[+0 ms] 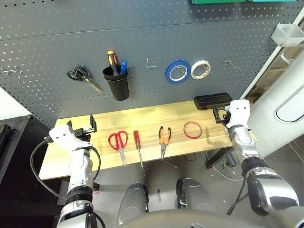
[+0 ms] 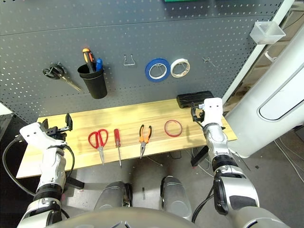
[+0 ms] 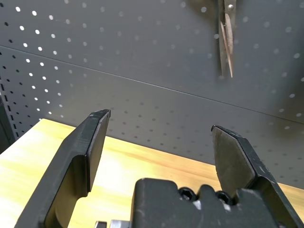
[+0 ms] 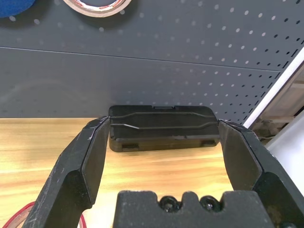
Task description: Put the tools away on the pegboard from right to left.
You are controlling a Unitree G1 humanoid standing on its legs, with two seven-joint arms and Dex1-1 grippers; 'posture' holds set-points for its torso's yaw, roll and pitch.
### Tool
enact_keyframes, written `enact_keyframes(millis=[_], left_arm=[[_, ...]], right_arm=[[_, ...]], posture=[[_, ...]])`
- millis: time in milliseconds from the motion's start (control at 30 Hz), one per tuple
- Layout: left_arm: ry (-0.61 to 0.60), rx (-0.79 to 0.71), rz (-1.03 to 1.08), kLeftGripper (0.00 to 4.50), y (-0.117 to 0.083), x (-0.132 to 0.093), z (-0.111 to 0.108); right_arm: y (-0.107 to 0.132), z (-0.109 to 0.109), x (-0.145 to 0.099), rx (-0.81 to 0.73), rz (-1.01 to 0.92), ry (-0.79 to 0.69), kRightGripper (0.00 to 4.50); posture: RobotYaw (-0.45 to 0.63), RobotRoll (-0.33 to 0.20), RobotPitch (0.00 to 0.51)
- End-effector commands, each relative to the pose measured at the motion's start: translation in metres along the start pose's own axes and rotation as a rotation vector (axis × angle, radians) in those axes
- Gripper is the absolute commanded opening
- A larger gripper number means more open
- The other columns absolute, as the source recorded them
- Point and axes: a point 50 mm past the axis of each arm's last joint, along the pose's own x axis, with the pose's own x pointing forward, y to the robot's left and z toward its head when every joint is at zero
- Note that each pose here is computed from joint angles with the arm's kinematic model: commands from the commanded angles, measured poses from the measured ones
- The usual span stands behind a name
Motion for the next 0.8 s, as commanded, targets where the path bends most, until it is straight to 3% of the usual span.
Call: enact_keyframes(millis=[33,167,367,633,800], left_arm=[[0.012,-0.003,-0.002,4.48,-0.002,0.0,-0.001],[-0.005,-0.001,-0.039,4.48,-0.004,0.002,0.004],[-0.007,-0.052,-0.328,4.48,-0.015,0.008,0.022],[0.065,-0.002,-0.852,4.48,-0.04,-0.006,0.05],[0.118,0.045,-1.14,4.48,-0.06,-0.017,0.07]], right_arm=[[0.002,-0.003,-0.003,0.006,0.009,0.009,4.5],[0.004,-0.001,-0.007,0.002,0.04,-0.015,4.5],[0.007,0.016,-0.001,-0.025,0.126,0.013,4.5],[0.026,0.038,0.001,-0.011,0.35,0.236,4.5],[0.036,0.044,-0.003,-0.02,0.331,0.456,4.5]], posture=[[-0.03,0.0,0.027],[-0.05,0.0,0.034],[-0.08,0.0,0.065],[-0.1,0.0,0.135],[-0.14,0.0,0.188]])
